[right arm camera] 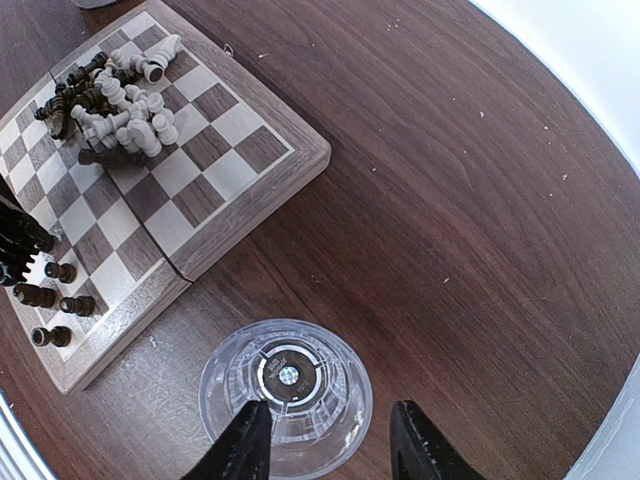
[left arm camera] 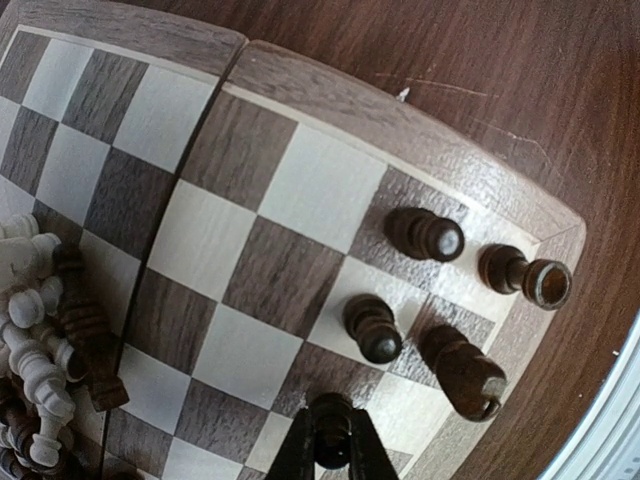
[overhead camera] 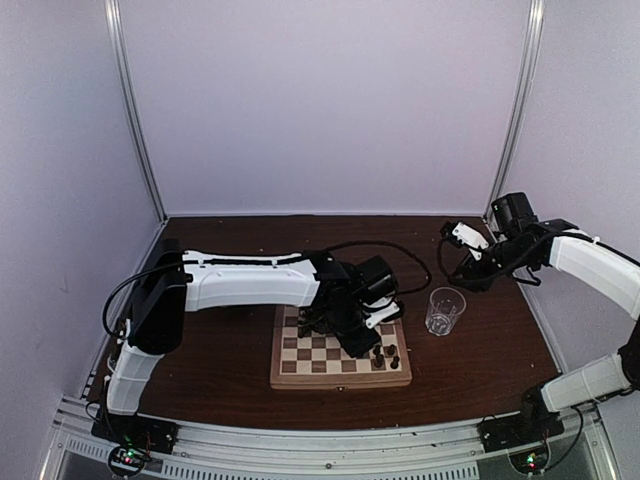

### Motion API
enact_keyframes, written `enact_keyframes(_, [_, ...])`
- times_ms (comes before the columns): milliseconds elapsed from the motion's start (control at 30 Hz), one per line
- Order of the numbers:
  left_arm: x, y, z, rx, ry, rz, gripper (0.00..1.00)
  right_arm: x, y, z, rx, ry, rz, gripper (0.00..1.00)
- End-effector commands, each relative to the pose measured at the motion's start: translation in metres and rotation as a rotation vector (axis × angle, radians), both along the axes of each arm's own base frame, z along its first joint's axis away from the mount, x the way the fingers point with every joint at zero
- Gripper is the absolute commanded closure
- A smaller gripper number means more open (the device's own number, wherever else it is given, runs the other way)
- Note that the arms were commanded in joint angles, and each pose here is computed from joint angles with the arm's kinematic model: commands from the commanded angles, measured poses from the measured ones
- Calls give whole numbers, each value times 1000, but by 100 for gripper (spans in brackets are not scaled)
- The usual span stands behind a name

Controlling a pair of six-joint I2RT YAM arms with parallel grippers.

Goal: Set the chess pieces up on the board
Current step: Place the pawn on c7.

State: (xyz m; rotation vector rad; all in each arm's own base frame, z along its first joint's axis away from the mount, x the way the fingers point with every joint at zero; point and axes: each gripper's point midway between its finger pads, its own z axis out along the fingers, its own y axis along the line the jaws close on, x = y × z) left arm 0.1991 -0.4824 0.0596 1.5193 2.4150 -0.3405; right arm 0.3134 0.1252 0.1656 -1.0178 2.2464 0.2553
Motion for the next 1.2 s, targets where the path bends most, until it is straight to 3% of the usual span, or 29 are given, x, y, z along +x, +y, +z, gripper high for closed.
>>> enact_keyframes(0, [4,-13,1,-35,-16,5,98,1,-3,-5,-8,7,-11,57])
enact_keyframes(833, [5,-14,-7,-32,-13,16,95,0,0,-7,-1,20,0,56])
enact_keyframes(1167, [4,-8,-6,-16,-18,13,99,0,0,-7,1,24,0,56])
